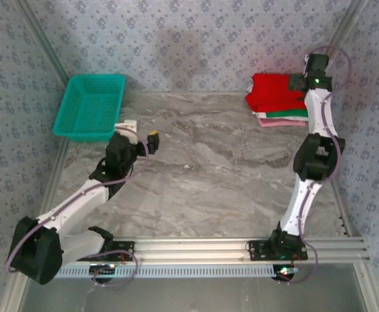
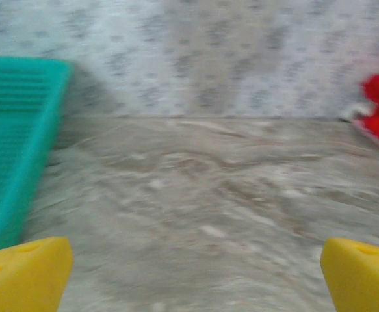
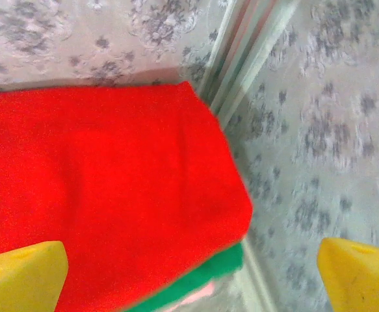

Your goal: Fold and stack the t-shirts

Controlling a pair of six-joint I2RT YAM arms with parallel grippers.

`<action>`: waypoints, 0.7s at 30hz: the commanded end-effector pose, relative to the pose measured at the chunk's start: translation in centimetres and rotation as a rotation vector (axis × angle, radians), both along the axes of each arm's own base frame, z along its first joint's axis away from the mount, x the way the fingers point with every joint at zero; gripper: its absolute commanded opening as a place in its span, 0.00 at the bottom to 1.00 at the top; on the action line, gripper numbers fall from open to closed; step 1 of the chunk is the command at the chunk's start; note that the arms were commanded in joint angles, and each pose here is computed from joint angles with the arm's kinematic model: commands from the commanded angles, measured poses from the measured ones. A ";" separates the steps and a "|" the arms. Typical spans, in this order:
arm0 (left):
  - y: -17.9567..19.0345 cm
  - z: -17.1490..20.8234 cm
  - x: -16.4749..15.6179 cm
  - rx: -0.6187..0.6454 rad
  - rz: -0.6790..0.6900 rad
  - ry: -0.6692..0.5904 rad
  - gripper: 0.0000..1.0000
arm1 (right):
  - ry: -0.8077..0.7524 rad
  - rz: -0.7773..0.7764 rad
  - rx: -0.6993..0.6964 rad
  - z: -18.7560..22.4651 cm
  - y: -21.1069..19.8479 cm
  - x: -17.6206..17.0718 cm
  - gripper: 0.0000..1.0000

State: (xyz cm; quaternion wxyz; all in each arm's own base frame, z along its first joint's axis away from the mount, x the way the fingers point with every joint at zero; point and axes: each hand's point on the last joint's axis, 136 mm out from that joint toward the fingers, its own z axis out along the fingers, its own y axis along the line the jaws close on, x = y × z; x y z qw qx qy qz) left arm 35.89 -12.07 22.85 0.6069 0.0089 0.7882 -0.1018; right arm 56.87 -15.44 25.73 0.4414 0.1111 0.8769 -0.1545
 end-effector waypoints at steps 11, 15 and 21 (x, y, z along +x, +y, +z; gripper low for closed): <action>12.6 -1.8 -2.5 0.213 0.397 -0.141 0.98 | -0.376 0.039 -0.007 -0.7 12.4 -17.6 1.00; 15.1 -4.6 -2.7 0.192 0.472 -0.094 0.98 | -0.285 0.009 -0.054 -7.0 11.8 -21.6 1.00; 16.8 -9.1 -0.5 0.136 0.489 0.039 0.98 | -0.250 0.010 -0.042 -13.0 11.6 -23.8 1.00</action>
